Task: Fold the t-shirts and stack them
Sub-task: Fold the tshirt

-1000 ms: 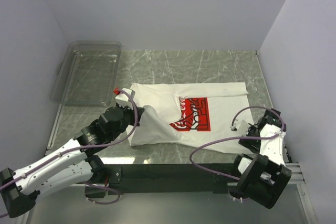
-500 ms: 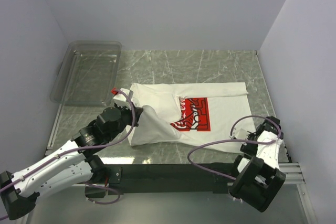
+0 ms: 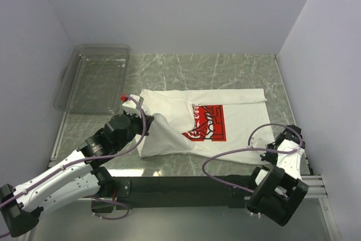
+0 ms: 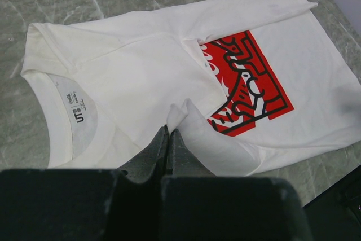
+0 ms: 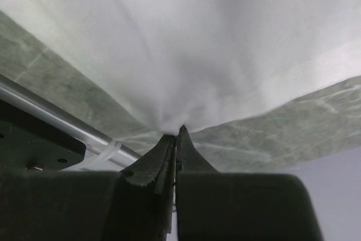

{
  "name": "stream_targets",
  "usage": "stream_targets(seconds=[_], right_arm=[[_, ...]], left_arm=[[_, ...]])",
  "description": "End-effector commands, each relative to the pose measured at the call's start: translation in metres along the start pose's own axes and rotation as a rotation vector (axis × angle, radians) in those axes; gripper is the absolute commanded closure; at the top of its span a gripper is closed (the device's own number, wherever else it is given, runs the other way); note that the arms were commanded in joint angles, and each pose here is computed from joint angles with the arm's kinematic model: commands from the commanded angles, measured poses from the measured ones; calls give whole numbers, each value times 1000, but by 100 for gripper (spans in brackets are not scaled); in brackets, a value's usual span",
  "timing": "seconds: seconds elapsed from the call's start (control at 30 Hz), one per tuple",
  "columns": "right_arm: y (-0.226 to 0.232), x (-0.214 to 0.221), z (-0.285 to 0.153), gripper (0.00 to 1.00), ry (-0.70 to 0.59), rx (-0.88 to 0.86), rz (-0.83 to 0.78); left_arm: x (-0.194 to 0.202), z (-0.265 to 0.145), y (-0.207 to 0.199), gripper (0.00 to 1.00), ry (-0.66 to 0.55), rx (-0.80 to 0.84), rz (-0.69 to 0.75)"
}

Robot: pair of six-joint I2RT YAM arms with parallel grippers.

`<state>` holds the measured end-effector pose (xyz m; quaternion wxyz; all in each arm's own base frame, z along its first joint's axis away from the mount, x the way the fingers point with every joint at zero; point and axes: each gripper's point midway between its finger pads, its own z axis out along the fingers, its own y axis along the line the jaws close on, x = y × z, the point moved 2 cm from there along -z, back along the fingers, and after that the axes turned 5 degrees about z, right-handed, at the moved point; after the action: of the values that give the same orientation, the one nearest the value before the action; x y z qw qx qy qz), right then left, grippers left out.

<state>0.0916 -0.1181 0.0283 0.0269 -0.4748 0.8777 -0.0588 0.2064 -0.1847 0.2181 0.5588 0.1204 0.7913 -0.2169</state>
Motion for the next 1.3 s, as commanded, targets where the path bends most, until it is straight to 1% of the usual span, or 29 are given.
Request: stream_targets(seconds=[0.0, 0.07, 0.1, 0.13, 0.23, 0.3, 0.43, 0.47, 0.57, 0.6, 0.63, 0.67, 0.7, 0.77, 0.8, 0.87, 0.9, 0.97, 1.0, 1.03, 1.07, 1.13, 1.17, 1.27], right_arm=[[-7, -17, -11, 100, -116, -1, 9], [-13, -24, -24, 100, -160, -5, 22], [-11, -31, -27, 100, -202, -36, 35], [-20, -33, -36, 100, -224, -16, 42], [-32, -44, -49, 100, -293, -40, 88], [-35, -49, -51, 100, -324, -70, 122], [-52, -58, -62, 100, -385, -67, 171], [-53, -62, -61, 100, -410, -85, 190], [-58, -66, -63, 100, -436, -113, 221], [-58, -67, -64, 100, -443, -125, 228], [-59, -68, -64, 100, -447, -130, 234], [-59, -69, -64, 100, -452, -138, 243], [-58, -71, -62, 100, -459, -152, 247], [-56, -72, -60, 100, -463, -162, 257], [-56, -72, -60, 100, -466, -157, 259], [-56, -74, -59, 100, -476, -157, 266], [-55, -75, -60, 100, -479, -160, 267], [-57, -77, -63, 100, -496, -159, 270], [-58, -78, -64, 100, -501, -157, 269], [-60, -79, -66, 100, -510, -154, 270], [-61, -80, -67, 100, -515, -154, 272], [-66, -80, -69, 100, -523, -149, 278], [-67, -82, -69, 100, -528, -155, 282], [-68, -84, -67, 100, -530, -166, 285]], left_arm=[[-20, -1, -3, 99, -66, 20, 3], [-25, -1, -1, 99, -82, 13, 7], [-29, 0, -1, 99, -94, 14, 7], [-31, 0, 0, 99, -100, 11, 10], [-41, 3, 0, 99, -129, 14, 8], [-45, 5, 1, 99, -141, 14, 9], [-55, 10, 1, 99, -165, 21, 20], [-63, 10, 0, 99, -188, 25, 20], [-72, 15, -3, 99, -192, 50, 43], [-70, 20, -5, 99, -176, 59, 53], [-78, 21, -8, 99, -197, 75, 63], [-86, 21, -14, 99, -206, 106, 67], [-85, 25, -17, 99, -191, 125, 82], [-93, 25, -27, 99, -198, 177, 118], [-91, 24, -39, 99, -182, 261, 143], [-88, 17, -52, 99, -180, 362, 231], [-81, 6, -63, 99, -165, 470, 311], [-70, -8, -72, 99, -159, 577, 416], [-64, -25, -81, 99, -162, 682, 470], [-48, -32, -79, 99, -133, 736, 569], [-34, -36, -78, 99, -104, 769, 605], [-23, -47, -75, 99, -95, 809, 670], [-9, -51, -70, 99, -35, 819, 679], [10, -61, -71, 99, -4, 877, 722]])
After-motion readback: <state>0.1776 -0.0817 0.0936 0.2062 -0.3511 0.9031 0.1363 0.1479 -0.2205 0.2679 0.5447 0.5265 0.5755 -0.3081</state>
